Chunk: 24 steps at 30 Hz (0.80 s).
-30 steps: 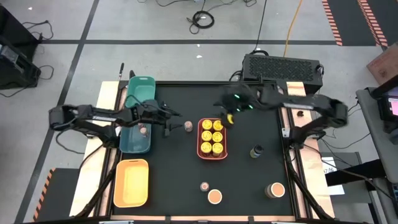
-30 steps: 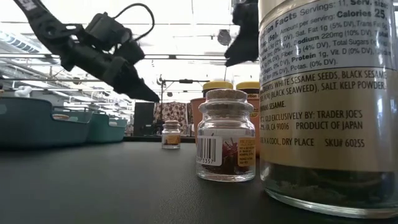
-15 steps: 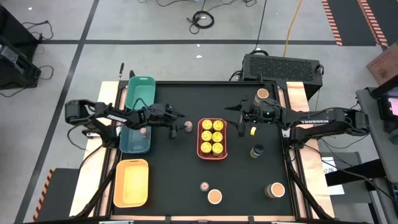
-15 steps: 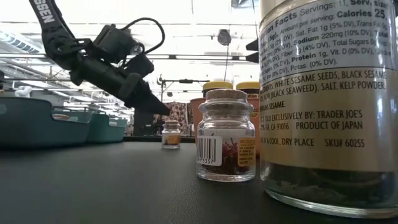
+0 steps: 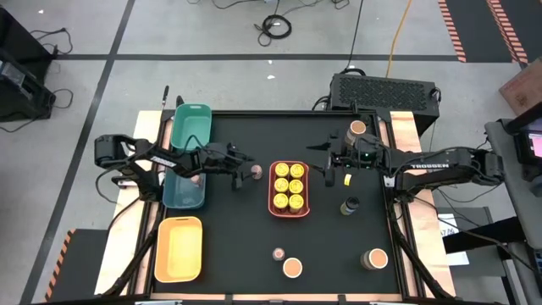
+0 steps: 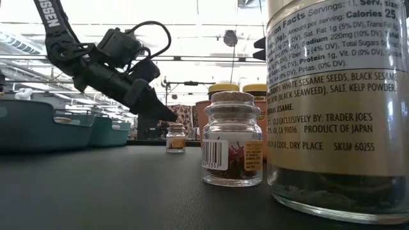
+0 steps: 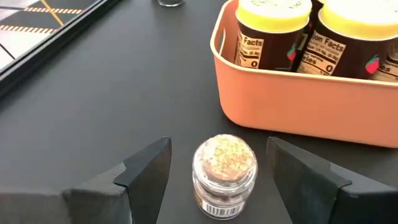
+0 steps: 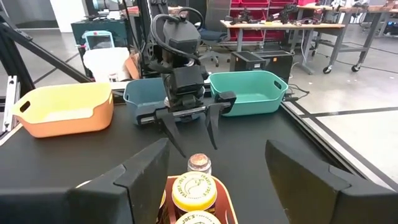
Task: Sort spices by type
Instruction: Put the brown seasoning bottle in the blue bin
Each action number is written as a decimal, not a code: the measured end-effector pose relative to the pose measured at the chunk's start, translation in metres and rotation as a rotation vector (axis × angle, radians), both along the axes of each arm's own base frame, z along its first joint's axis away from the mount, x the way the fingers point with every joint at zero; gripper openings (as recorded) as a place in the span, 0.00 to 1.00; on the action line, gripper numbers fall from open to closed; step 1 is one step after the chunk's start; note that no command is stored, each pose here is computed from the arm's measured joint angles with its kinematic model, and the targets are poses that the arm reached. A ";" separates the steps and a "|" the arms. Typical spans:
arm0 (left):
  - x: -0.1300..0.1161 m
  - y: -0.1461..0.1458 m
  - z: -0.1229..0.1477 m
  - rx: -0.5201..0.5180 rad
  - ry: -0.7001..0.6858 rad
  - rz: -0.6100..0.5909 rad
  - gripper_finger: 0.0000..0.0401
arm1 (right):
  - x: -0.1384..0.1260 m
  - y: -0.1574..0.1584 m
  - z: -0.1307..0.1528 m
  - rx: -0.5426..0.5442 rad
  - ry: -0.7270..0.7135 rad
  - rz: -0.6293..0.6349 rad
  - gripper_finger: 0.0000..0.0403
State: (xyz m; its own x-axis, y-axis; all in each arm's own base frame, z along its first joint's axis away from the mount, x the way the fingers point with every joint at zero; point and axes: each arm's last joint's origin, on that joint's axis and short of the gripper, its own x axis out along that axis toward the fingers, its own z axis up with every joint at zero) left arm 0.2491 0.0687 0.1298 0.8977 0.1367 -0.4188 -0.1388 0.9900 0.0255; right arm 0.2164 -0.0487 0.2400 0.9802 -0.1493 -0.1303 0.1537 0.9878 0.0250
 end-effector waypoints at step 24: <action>0.020 -0.005 -0.015 -0.003 0.026 0.010 0.67 | 0.000 0.000 0.000 0.000 -0.004 0.000 0.64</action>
